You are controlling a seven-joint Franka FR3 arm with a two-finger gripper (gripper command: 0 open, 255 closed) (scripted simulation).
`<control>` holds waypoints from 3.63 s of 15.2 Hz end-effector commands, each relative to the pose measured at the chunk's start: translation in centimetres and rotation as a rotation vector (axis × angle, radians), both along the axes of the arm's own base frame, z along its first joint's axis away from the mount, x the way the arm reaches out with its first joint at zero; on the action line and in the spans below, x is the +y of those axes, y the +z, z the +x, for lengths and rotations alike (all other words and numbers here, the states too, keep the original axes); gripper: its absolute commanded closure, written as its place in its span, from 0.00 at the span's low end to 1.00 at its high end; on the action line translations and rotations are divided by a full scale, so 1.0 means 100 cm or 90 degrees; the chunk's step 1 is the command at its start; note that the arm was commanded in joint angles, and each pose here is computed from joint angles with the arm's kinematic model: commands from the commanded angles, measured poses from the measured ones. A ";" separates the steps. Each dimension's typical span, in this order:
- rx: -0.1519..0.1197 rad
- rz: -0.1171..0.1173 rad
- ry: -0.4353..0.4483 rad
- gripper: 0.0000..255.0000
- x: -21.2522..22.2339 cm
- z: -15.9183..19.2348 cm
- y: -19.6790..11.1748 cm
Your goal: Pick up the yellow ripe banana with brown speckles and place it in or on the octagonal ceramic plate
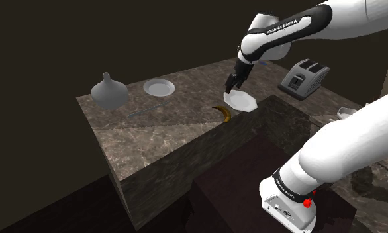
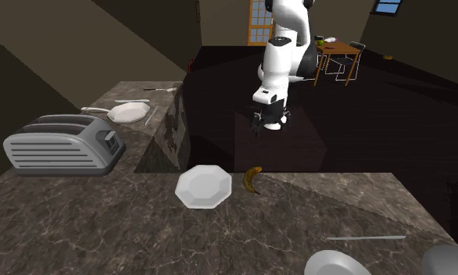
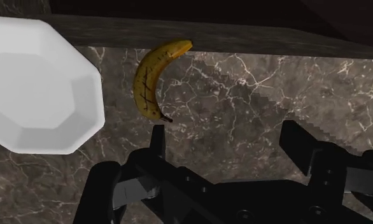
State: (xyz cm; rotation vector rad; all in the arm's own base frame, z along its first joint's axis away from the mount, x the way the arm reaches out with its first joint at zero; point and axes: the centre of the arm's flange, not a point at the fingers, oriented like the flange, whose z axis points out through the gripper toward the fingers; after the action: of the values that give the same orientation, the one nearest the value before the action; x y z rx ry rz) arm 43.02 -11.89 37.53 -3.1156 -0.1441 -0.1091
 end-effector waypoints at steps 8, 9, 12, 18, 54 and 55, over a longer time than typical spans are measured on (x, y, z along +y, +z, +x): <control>0.025 0.001 -0.009 0.00 -0.049 0.040 -0.104; 0.028 0.001 -0.010 0.00 -0.055 0.045 -0.116; 0.036 0.002 -0.012 0.00 -0.071 0.057 -0.150; 0.039 0.002 -0.013 0.00 -0.077 0.062 -0.185; 0.039 0.002 -0.013 1.00 -0.076 0.062 -0.124; 0.039 0.002 -0.013 1.00 -0.076 0.062 -0.119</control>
State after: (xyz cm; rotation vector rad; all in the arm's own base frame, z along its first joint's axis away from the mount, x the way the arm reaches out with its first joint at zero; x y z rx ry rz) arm 49.08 -19.47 24.96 -3.1139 -0.1101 -0.0144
